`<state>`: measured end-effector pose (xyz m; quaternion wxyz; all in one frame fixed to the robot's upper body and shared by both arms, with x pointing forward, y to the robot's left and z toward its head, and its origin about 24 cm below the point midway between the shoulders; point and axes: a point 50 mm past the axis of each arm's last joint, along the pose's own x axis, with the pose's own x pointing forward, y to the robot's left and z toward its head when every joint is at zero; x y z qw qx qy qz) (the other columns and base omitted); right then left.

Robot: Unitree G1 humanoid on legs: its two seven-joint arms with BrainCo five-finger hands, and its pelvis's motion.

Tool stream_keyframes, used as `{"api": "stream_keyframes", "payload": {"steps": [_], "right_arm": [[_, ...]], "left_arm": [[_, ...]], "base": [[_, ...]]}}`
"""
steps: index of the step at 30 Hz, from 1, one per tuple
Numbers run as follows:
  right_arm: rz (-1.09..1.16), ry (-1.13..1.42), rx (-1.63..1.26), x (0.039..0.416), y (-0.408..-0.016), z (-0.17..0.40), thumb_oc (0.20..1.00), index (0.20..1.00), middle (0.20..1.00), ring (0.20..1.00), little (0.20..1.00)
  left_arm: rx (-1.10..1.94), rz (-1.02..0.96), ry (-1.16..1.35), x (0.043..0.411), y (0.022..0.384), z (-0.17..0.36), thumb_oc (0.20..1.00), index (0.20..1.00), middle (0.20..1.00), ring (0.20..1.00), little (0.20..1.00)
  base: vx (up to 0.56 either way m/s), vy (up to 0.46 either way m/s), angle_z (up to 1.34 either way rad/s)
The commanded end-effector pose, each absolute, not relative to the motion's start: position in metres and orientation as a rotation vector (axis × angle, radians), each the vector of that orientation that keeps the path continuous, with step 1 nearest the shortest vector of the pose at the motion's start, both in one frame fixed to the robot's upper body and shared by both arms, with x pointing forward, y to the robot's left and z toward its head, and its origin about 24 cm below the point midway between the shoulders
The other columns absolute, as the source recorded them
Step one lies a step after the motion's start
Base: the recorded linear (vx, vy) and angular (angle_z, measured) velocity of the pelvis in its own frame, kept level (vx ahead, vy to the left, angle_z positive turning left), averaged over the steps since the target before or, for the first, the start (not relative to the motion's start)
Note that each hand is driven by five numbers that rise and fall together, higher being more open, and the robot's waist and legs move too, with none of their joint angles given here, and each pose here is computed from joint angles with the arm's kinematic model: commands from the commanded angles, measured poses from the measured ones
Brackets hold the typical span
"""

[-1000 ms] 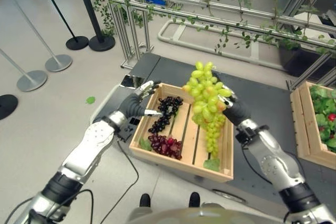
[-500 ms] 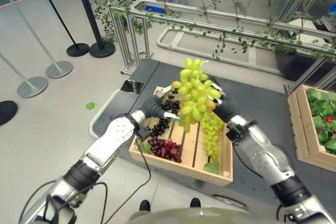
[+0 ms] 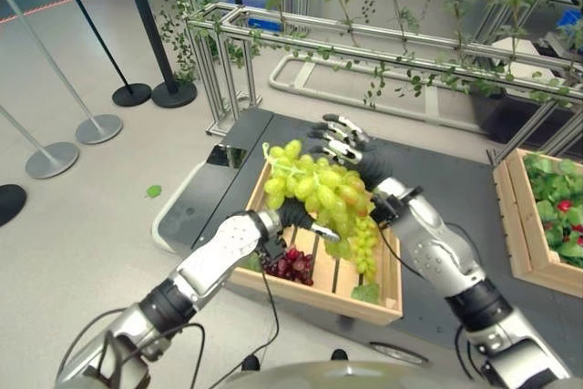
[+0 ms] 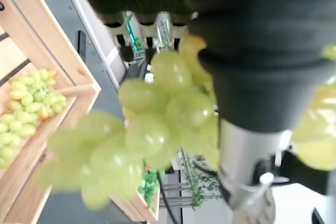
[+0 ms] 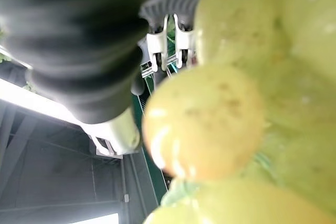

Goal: Pick up the fruits from the basket on one side to the basket on the other side

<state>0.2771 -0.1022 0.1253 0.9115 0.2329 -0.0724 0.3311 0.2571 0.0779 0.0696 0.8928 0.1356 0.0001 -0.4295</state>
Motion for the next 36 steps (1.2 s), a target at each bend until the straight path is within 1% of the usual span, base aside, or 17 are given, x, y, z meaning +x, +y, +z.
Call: {"api": "stream_keyframes", "payload": {"steps": [1,10,11,12,13,30,36], "right_arm": [[0.788,-0.387,0.521,0.273,-0.085,0.175,0.200,0.200,0.200,0.200,0.200],[0.787,-0.354,0.555,0.270,-0.081,0.166,0.200,0.200,0.200,0.200,0.200],[0.782,-0.356,0.554,0.270,-0.082,0.165,0.200,0.200,0.200,0.200,0.200],[0.776,-0.353,0.565,0.270,-0.083,0.165,0.200,0.200,0.200,0.200,0.200],[0.771,-0.351,0.568,0.270,-0.083,0.164,0.200,0.200,0.200,0.200,0.200],[0.749,-0.328,0.583,0.270,-0.083,0.156,0.200,0.200,0.200,0.200,0.200],[0.714,-0.319,0.581,0.270,-0.090,0.151,0.200,0.200,0.200,0.200,0.200]], "left_arm": [[0.260,-0.916,-0.136,0.276,0.062,0.101,1.000,1.000,1.000,1.000,1.000],[0.208,-0.888,-0.132,0.276,0.059,0.099,1.000,1.000,1.000,1.000,1.000],[0.201,-0.887,-0.132,0.276,0.059,0.100,0.658,0.658,0.658,0.658,0.658],[0.187,-0.879,-0.132,0.276,0.059,0.100,0.209,0.209,0.209,0.209,0.209],[0.172,-0.874,-0.134,0.276,0.059,0.101,0.200,0.200,0.200,0.200,0.200],[0.131,-0.835,-0.108,0.274,0.066,0.093,0.200,0.200,0.200,0.200,0.200],[0.126,-0.807,-0.103,0.272,0.073,0.091,0.200,0.200,0.200,0.200,0.200]], "base": [[0.00,0.000,0.00],[0.00,0.000,0.00],[0.00,0.000,0.00],[0.00,0.000,0.00],[0.00,0.000,0.00],[0.00,0.000,0.00],[0.00,0.000,0.00]]}}
